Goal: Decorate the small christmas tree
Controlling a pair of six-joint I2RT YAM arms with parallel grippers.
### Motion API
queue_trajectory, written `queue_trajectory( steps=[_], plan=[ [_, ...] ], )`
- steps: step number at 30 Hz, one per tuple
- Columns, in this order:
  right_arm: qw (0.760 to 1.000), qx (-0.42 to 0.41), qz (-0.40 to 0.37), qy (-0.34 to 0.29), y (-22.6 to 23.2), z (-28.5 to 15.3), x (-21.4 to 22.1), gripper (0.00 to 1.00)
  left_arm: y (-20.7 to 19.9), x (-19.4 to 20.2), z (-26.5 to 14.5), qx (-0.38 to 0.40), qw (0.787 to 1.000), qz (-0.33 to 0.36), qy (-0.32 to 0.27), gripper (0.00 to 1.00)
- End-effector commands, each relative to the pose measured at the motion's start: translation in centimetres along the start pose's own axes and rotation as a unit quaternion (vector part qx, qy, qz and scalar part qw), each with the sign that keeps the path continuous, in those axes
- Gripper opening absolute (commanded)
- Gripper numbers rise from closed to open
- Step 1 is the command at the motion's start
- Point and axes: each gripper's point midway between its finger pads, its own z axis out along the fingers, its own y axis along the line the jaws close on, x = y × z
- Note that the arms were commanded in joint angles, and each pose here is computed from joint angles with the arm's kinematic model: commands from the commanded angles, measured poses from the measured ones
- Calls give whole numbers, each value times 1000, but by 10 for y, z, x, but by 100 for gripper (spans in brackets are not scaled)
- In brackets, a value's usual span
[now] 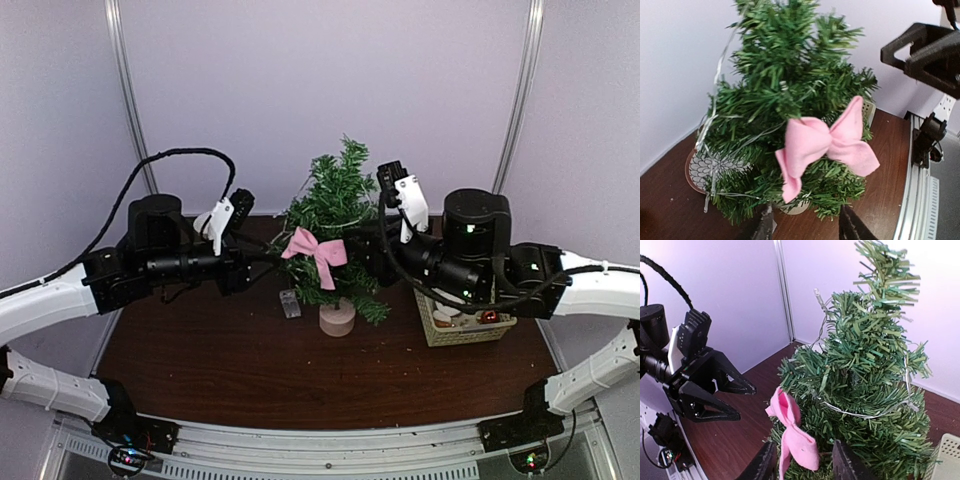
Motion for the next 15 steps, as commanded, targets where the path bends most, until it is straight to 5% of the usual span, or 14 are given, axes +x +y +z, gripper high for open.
queue_trajectory(
  steps=[1, 15],
  plan=[
    [999, -40, -5, -4, 10, -12, -1, 34, -17, -27, 4, 16, 998, 57, -32, 40],
    [1000, 0, 4, -12, -17, -35, -5, 35, -34, -49, 46, -11, 997, 74, -27, 46]
  ],
)
